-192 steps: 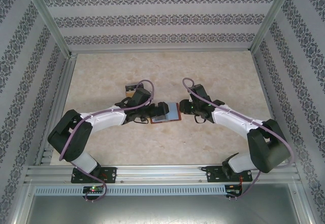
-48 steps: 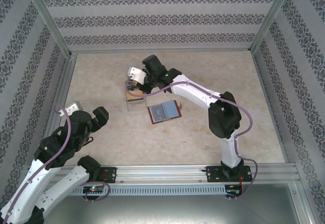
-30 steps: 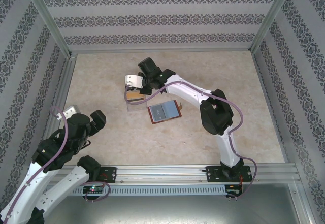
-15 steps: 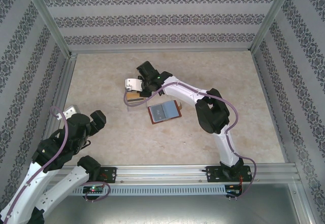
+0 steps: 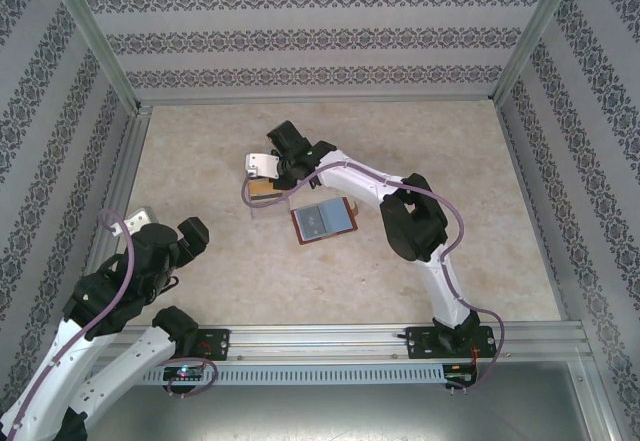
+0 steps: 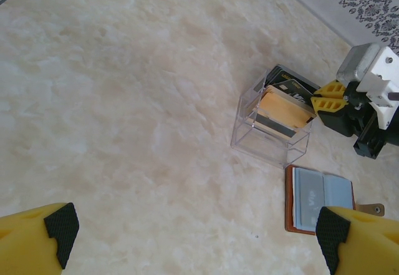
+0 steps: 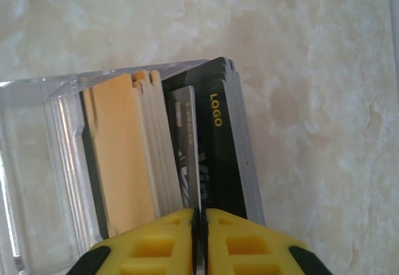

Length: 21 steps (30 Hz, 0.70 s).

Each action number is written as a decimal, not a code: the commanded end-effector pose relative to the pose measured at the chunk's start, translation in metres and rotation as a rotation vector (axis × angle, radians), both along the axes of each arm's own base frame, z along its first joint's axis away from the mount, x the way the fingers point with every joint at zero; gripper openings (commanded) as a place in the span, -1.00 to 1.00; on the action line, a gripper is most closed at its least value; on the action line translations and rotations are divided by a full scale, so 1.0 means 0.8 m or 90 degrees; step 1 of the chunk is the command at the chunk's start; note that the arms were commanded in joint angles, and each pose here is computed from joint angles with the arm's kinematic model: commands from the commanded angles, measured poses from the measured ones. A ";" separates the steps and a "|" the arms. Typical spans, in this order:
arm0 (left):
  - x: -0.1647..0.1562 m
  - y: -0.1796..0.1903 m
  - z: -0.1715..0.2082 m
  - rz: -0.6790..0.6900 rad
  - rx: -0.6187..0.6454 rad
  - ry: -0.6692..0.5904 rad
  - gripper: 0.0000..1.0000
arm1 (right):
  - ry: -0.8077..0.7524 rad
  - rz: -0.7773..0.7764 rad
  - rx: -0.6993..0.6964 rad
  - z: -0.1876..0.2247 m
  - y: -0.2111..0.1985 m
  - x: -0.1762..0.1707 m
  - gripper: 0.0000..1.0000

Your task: Take the credit cards out of the card holder

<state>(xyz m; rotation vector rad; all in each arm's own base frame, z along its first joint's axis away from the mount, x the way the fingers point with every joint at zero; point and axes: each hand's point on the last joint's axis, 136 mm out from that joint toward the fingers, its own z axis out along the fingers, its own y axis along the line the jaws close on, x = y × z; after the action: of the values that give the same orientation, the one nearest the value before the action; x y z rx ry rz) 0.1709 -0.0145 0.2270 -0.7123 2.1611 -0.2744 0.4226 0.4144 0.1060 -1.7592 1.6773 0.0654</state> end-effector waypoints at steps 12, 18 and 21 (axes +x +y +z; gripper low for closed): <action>-0.002 0.005 -0.010 0.011 0.010 0.013 0.99 | -0.044 -0.058 0.053 0.036 0.019 0.022 -0.58; 0.000 0.001 -0.012 0.002 0.004 0.012 0.99 | -0.033 -0.093 0.094 0.059 0.012 0.030 -0.48; 0.003 -0.004 -0.013 -0.007 0.002 0.013 0.99 | -0.027 -0.120 0.114 0.070 0.005 0.032 -0.41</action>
<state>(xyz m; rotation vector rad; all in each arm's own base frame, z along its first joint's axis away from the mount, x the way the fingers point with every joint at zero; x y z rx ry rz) 0.1705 -0.0158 0.2195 -0.7080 2.1818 -0.2666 0.4395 0.4216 0.1257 -1.5752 1.7427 0.0706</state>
